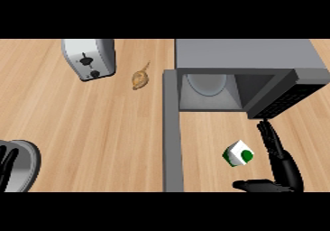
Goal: Pick up the milk, place it into the microwave and close the microwave
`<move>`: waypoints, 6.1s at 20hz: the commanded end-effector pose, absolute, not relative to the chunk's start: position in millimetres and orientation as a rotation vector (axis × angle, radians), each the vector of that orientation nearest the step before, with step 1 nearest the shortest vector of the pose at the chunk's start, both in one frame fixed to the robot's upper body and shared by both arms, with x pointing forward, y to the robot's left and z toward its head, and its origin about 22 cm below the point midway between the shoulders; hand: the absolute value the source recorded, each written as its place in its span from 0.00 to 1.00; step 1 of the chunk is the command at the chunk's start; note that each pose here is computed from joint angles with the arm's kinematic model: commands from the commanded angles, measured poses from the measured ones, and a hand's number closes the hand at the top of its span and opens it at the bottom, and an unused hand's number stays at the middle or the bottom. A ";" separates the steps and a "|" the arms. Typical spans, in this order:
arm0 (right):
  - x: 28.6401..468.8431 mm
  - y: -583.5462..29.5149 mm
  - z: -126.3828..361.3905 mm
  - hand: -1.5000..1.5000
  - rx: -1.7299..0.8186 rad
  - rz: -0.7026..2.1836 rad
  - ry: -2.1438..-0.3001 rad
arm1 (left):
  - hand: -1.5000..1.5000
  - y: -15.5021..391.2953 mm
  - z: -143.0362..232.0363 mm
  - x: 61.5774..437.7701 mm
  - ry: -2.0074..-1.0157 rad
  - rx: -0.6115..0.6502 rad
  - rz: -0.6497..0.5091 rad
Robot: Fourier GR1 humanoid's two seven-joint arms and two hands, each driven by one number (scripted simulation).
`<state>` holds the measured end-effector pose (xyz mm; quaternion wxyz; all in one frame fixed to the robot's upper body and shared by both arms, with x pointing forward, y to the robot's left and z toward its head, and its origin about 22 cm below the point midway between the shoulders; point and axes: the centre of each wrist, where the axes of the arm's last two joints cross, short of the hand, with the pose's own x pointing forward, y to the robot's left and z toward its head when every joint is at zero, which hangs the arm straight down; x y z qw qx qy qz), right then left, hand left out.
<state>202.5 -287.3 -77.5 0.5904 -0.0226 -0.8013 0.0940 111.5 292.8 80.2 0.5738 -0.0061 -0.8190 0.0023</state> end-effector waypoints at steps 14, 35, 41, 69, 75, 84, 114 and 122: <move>214.5 -315.0 -144.3 0.00 -0.044 0.256 -1.771 | 0.00 295.1 85.5 116.7 -1.925 -0.002 0.007; 233.4 -290.6 -167.1 0.00 0.145 0.087 -1.796 | 0.00 317.0 59.7 113.5 -1.919 -0.030 0.015; 232.8 -286.9 -165.6 1.00 0.301 0.019 -1.818 | 0.00 310.1 76.1 109.2 -1.911 -0.008 0.017; 213.1 -219.0 -57.5 1.00 0.277 -0.043 -1.865 | 0.00 318.7 67.1 88.2 -1.907 -0.005 0.045; 196.1 -184.2 -7.8 1.00 0.271 -0.094 -1.810 | 0.00 322.6 60.3 86.2 -1.920 -0.015 0.039; 236.5 -151.4 31.5 1.00 0.190 -0.054 -1.867 | 0.00 360.8 75.3 77.6 -1.901 -0.002 0.061; 395.2 -160.1 -23.2 1.00 -0.239 -0.026 -1.864 | 0.00 372.3 48.9 92.3 -1.883 -0.006 0.023; 409.0 -167.3 -16.1 1.00 -0.390 0.054 -1.933 | 0.00 380.2 48.5 117.2 -1.884 -0.014 0.037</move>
